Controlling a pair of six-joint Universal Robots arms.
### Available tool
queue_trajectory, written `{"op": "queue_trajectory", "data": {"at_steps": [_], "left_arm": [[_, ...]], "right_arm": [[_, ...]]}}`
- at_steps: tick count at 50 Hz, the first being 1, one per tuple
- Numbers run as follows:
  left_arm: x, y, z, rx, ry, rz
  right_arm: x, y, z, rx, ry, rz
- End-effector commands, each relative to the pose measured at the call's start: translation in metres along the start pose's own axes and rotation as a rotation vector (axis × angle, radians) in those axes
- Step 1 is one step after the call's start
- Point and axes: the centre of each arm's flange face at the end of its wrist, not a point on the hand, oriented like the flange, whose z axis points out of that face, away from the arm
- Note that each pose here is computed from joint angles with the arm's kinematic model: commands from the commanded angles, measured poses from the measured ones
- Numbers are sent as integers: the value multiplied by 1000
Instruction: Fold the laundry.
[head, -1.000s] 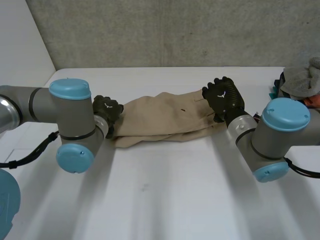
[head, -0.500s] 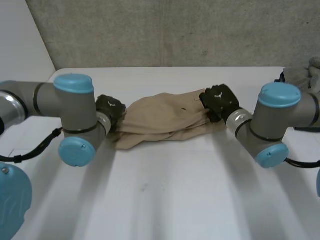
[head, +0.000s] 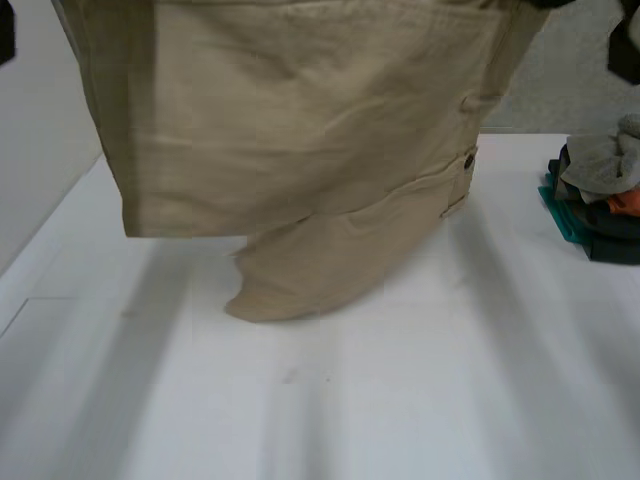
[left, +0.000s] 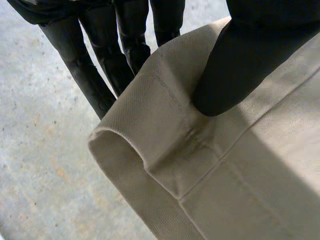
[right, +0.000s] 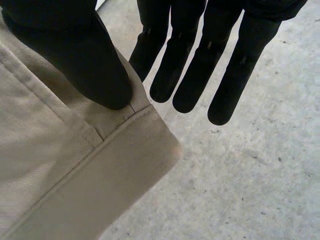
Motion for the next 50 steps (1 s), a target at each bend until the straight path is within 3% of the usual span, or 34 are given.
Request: {"op": "queue_trajectory", "data": {"at_steps": [1,6,14,22,27,32,40,45,50], "left_arm": [[-6,-14,0,-1,27,-103],[-7,17,33,-52,8,-95],[12,114,102,-151,8,-65],[31,186,148,-51,-9,-47],[34,197,161,36,-41,-88],[33,195,161,48,-37,-158],[22,183,150,-15,-88,-170],[17,166,117,-164,-81,-155],[28,160,69,-356,16,-176]], "right_arm": [[-7,-16,-7,-76,-37,80],[-17,15,8,-139,-26,102],[-27,89,38,-240,81,109],[-54,158,83,23,198,-5],[-71,190,94,168,234,-122],[-86,201,89,105,206,-166],[-50,176,82,-11,223,-83],[-27,150,62,-160,157,-73],[-15,141,31,-334,63,-45]]}}
